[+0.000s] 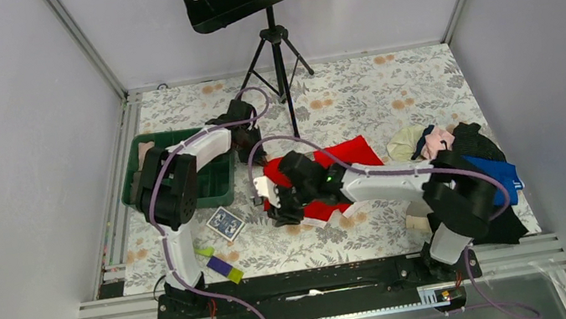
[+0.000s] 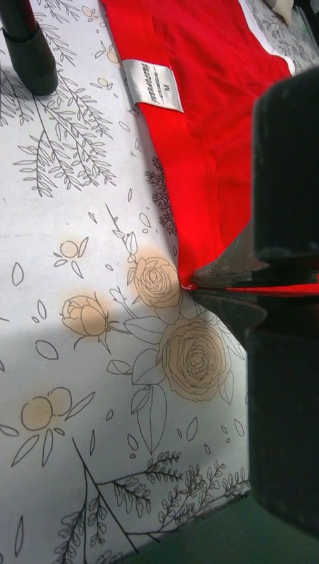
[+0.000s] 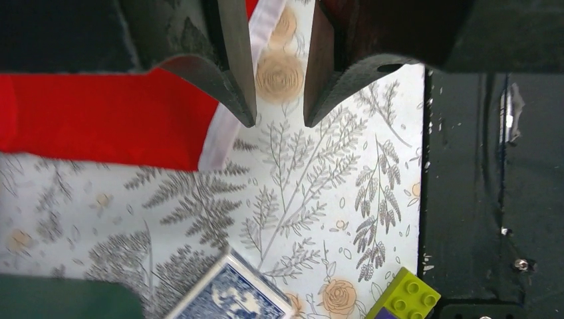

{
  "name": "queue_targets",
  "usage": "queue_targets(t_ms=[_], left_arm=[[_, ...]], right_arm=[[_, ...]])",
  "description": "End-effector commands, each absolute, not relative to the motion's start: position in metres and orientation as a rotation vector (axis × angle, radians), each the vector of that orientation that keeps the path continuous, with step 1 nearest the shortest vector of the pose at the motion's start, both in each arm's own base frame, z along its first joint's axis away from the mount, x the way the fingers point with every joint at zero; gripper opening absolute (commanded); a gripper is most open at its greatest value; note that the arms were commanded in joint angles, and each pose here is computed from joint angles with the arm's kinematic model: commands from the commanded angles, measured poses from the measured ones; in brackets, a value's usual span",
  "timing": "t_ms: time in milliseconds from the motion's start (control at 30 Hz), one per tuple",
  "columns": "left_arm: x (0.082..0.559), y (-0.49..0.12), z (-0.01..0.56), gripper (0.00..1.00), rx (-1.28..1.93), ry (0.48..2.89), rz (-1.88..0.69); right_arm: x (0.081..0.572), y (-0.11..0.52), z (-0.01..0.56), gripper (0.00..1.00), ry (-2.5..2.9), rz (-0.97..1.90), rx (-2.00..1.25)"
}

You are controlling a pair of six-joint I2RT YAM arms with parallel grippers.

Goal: Roll the underwear
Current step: Flatten out the underwear at the center of the board.

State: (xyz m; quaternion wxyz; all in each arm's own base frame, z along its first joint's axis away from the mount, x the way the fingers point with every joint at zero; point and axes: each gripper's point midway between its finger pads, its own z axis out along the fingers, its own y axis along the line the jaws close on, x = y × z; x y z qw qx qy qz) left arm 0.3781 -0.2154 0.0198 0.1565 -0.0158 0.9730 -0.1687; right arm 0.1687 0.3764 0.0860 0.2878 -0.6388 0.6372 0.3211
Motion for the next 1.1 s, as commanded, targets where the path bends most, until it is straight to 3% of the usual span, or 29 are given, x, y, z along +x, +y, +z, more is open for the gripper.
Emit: queue_targets(t_ms=[0,500,1067], left_arm=[[0.376,-0.201,0.027,0.0,-0.041,2.776,-0.445],[0.372,-0.197,0.034,0.0,-0.036,2.741,-0.466],[0.378,-0.199,0.034,0.0,-0.032,2.736,-0.467]], right_arm=[[0.174,0.422,0.098,0.39,1.442,0.866,-1.746],[0.197,0.434,0.065,0.44,1.408,0.742,-1.825],[0.187,0.424,0.03,0.41,1.485,0.732,-1.926]])
